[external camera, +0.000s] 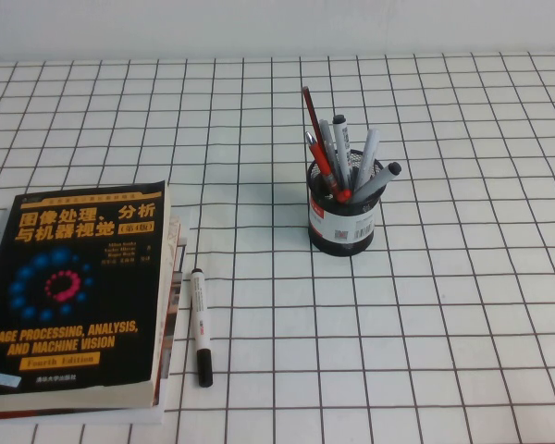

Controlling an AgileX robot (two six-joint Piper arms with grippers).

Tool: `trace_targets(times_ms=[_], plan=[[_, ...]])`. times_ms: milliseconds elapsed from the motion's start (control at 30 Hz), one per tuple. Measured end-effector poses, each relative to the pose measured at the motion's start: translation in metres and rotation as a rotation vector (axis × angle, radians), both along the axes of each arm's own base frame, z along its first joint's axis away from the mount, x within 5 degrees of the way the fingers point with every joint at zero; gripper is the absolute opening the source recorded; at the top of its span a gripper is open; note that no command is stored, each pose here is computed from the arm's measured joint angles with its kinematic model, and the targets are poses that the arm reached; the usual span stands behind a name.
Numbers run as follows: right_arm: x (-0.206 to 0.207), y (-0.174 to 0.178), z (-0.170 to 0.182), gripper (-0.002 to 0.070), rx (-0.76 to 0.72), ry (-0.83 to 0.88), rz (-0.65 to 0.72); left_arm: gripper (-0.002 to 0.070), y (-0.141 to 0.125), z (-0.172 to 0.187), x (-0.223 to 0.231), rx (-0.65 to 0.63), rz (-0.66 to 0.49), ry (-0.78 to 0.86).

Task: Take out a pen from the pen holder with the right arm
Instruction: 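Take a marker out of the pen holder and lay it on the table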

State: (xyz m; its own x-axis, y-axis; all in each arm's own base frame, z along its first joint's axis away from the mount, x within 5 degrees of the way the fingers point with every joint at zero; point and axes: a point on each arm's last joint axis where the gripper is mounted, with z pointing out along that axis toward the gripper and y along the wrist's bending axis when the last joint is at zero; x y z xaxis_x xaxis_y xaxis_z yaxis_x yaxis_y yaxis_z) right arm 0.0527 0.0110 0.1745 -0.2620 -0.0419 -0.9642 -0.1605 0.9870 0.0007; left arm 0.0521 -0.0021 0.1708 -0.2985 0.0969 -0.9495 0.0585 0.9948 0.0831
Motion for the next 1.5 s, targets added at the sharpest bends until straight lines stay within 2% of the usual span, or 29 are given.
trace_targets(times_ms=[400, 500, 733, 967, 1067, 1200, 1500], plan=[[0.001, 0.003, 0.005, -0.0016, 0.137, -0.031, -0.003, -0.0004, 0.000, 0.000, 0.000, 0.000, 0.000, 0.000], [0.002, 0.003, 0.011, -0.0016, 0.255, -0.077, -0.016, -0.0004, 0.000, 0.000, 0.000, 0.000, 0.000, 0.000], [0.004, -0.001, 0.026, -0.0016, 0.652, -0.188, -0.096, -0.0004, 0.000, 0.000, 0.000, 0.000, 0.000, 0.000], [0.004, -0.002, 0.028, -0.0016, 0.779, -0.186, -0.116, -0.0004, 0.000, 0.000, 0.000, 0.000, 0.000, 0.000], [0.001, 0.003, 0.035, -0.0016, 0.785, -0.146, -0.059, -0.0004, 0.000, 0.000, 0.000, 0.000, 0.000, 0.000], [0.003, 0.011, 0.061, -0.0016, 0.760, -0.075, 0.008, -0.0004, 0.000, 0.000, 0.000, 0.000, 0.000, 0.000], [0.054, 0.025, 0.097, -0.0016, 0.493, 0.277, 0.050, -0.0004, 0.000, 0.000, 0.000, 0.000, 0.000, 0.000]])
